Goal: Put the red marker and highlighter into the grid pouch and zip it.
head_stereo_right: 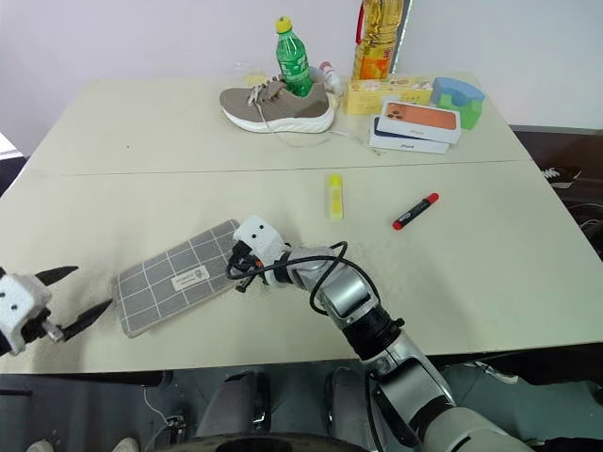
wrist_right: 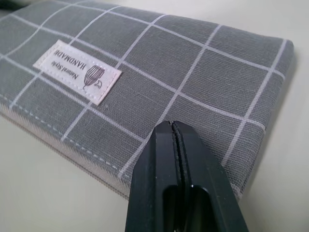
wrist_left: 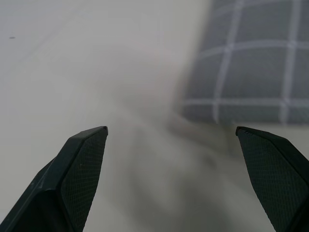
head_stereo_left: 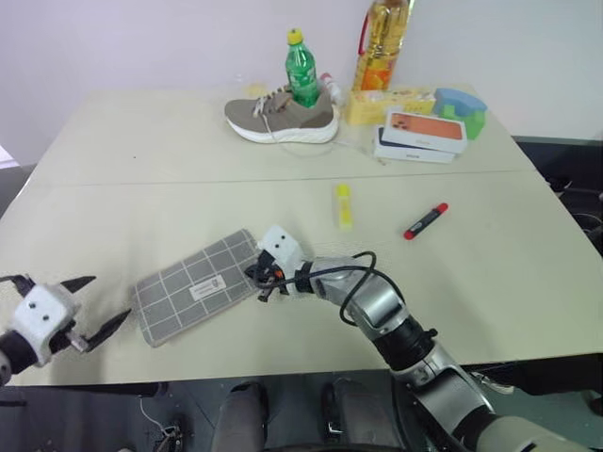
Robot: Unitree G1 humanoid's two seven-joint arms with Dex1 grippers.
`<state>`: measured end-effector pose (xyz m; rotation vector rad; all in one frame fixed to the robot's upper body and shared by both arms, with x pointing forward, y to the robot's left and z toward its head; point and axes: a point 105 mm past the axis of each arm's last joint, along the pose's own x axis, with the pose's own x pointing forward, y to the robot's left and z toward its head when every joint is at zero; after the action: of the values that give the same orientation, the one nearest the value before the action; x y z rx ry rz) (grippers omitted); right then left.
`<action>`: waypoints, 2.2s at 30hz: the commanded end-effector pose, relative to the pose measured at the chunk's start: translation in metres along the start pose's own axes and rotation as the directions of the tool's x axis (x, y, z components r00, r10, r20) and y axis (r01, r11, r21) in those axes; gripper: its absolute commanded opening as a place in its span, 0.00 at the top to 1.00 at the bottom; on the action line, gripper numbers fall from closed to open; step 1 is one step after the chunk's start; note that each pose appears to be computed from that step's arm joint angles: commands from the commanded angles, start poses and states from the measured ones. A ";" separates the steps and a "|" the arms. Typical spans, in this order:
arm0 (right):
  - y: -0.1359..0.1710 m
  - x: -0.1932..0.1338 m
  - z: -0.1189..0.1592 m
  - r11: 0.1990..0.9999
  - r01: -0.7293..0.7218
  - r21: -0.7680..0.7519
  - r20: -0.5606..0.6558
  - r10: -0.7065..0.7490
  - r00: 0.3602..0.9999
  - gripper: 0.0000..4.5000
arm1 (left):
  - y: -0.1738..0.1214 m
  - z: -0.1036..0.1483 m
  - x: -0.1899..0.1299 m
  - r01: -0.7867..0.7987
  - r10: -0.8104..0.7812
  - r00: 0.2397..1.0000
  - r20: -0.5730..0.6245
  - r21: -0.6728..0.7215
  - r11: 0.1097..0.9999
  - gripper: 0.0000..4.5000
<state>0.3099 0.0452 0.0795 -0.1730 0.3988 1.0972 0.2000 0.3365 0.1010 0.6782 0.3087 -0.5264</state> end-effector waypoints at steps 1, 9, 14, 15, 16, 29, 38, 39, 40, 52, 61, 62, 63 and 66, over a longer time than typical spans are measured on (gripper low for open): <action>-0.010 0.000 -0.007 0.999 0.044 0.014 -0.033 -0.044 0.998 0.99 | -0.007 0.003 -0.012 0.111 -0.107 0.994 -0.030 0.182 0.977 0.00; -0.006 0.005 -0.009 0.999 0.031 0.010 -0.033 -0.031 0.999 0.99 | -0.026 0.020 0.001 0.189 -0.229 0.972 0.052 0.403 0.895 0.00; -0.007 0.004 -0.010 0.999 0.046 0.008 -0.036 -0.046 0.998 0.99 | -0.039 0.041 0.027 0.173 -0.280 0.945 0.167 0.470 0.866 0.00; -0.008 0.003 -0.011 0.999 0.053 0.009 -0.037 -0.052 0.998 0.99 | -0.043 0.043 0.031 0.184 -0.301 0.937 0.179 0.478 0.859 0.00; -0.009 0.003 -0.012 0.998 0.059 0.010 -0.039 -0.059 0.997 0.99 | -0.048 0.045 0.034 0.198 -0.323 0.928 0.187 0.487 0.851 0.00; -0.015 -0.005 -0.015 0.995 0.099 0.004 -0.037 -0.099 0.994 1.00 | -0.051 0.048 0.055 0.185 -0.374 0.894 0.248 0.556 0.810 0.98; -0.066 -0.063 0.041 0.940 0.342 -0.026 0.243 -0.325 0.914 1.00 | -0.044 0.100 0.080 0.117 -0.227 0.861 0.454 0.258 0.959 0.98; -0.072 -0.079 0.044 0.936 0.352 -0.031 0.258 -0.333 0.907 1.00 | -0.046 0.109 0.087 0.111 -0.215 0.852 0.477 0.237 0.965 0.98; -0.078 -0.093 0.045 0.930 0.366 -0.038 0.257 -0.345 0.903 0.94 | -0.049 0.117 0.093 0.109 -0.210 0.844 0.493 0.226 0.968 1.00; -0.090 -0.170 0.018 0.904 0.410 -0.118 0.114 -0.398 0.910 0.01 | -0.082 0.172 0.131 0.158 -0.215 0.760 0.614 0.147 0.976 1.00; -0.086 -0.185 0.002 0.891 0.454 -0.014 0.099 -0.450 0.887 0.01 | -0.084 0.170 0.136 0.148 -0.168 0.774 0.610 0.083 0.985 1.00; -0.086 -0.187 0.000 0.891 0.454 -0.012 0.096 -0.451 0.887 0.01 | -0.084 0.171 0.136 0.143 -0.161 0.774 0.612 0.078 0.987 1.00; -0.086 -0.188 0.000 0.889 0.457 -0.002 0.095 -0.455 0.885 0.01 | -0.084 0.172 0.136 0.137 -0.152 0.773 0.616 0.072 0.988 1.00; -0.087 -0.186 0.001 0.890 0.454 0.046 0.111 -0.457 0.883 0.01 | -0.081 0.173 0.138 0.113 -0.117 0.769 0.629 0.048 0.992 1.00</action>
<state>0.3143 -0.1515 0.1330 -0.1872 0.3044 0.6295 0.2858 0.1179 0.1172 0.4446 -0.2455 -0.8709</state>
